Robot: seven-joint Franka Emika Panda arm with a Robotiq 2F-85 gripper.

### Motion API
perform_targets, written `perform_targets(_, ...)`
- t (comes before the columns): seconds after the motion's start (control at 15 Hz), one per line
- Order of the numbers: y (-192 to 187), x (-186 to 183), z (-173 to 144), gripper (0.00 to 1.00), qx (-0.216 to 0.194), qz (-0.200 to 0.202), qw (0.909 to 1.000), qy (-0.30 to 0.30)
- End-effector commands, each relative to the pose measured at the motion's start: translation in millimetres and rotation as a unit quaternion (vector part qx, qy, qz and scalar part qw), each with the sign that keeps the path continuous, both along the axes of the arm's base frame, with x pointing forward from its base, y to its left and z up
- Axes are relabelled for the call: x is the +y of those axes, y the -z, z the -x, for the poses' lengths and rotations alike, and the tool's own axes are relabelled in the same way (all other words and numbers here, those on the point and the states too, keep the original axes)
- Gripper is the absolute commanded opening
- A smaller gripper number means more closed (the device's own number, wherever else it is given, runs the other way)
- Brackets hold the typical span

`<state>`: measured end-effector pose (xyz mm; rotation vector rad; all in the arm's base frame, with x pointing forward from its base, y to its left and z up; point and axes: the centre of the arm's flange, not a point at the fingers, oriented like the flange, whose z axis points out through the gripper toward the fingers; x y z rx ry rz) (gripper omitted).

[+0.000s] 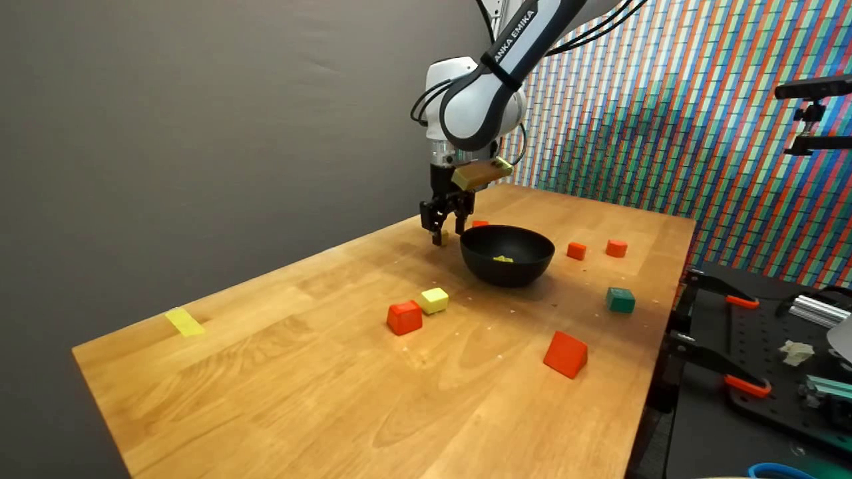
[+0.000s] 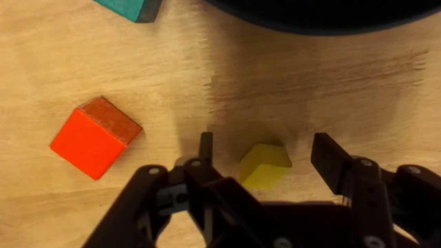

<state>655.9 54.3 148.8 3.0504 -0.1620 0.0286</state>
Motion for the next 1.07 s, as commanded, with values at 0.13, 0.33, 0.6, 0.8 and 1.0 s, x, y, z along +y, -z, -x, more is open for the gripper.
perform_targets(0.13, 5.4, -11.6, -23.7, 0.3, -0.006, 0.004, 0.9993, 0.036)
perform_targets(0.33, -22.9, -4.5, -16.1, 0.07, -0.017, -0.006, 0.9995, 0.025)
perform_targets(0.6, -93.8, 11.4, 22.9, 0.09, -0.012, 0.005, 0.9995, -0.028)
perform_targets(0.8, -129.9, 21.9, 61.8, 0.09, -0.011, 0.024, 0.9987, -0.044)
perform_targets(1.0, -134.3, 28.2, 112.7, 0.09, 0.016, -0.007, 0.9987, -0.047)
